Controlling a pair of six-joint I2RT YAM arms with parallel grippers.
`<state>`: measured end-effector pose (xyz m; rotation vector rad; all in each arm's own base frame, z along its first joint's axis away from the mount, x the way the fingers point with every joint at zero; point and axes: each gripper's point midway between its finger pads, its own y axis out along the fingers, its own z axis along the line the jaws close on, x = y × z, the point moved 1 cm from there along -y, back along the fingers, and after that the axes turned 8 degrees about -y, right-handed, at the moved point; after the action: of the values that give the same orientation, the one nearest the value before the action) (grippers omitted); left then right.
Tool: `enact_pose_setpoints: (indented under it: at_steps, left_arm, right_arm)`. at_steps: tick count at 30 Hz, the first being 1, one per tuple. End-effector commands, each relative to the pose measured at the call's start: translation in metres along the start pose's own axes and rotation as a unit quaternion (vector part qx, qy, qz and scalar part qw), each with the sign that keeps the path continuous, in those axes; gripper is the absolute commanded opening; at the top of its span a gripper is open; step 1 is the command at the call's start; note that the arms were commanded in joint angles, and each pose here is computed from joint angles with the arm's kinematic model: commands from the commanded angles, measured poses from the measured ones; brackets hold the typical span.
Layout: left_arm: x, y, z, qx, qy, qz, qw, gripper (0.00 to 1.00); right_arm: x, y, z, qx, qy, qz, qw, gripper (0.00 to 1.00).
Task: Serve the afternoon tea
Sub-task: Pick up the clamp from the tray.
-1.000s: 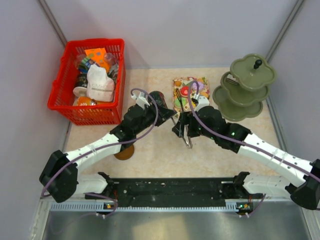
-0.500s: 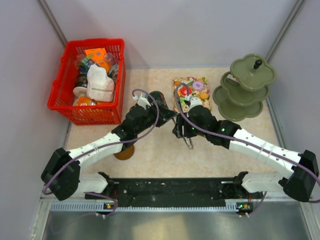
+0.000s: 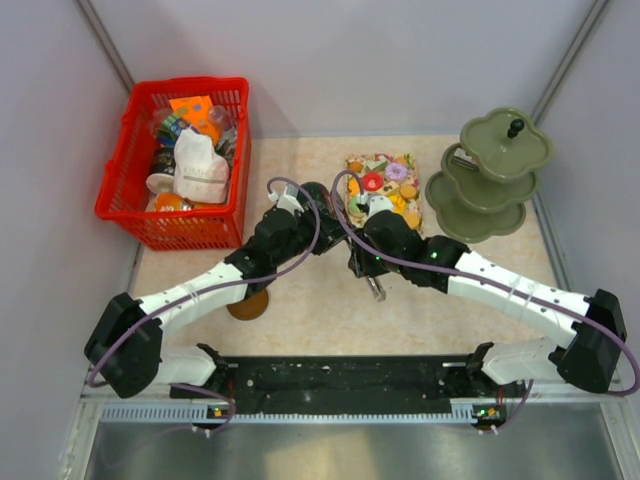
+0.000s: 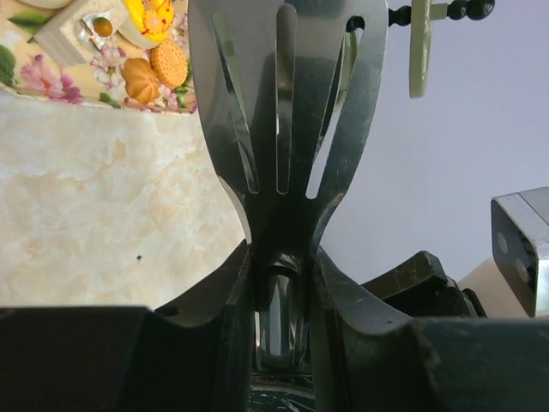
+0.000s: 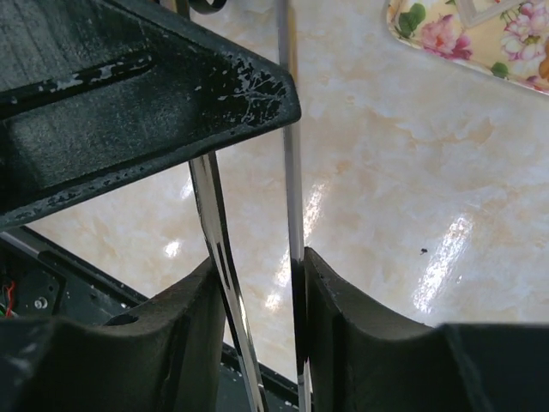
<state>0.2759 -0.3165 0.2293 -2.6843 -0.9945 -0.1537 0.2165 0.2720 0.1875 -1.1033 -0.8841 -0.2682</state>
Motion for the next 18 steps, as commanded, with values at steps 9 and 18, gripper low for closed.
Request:
enact_pose_setpoints:
  at_steps: [9,18]
  left_arm:
    - [0.000,0.001,-0.019,-0.018,-0.013,0.007,1.000,0.57]
    - [-0.001,-0.002,-0.004,0.009,-0.021,0.004,1.000,0.60]
  right_arm:
    - [0.035,-0.014,0.014,0.017,-0.002,-0.049,0.999,0.24]
    - [0.035,-0.015,0.010,0.009,-0.003,-0.052,0.999,0.19]
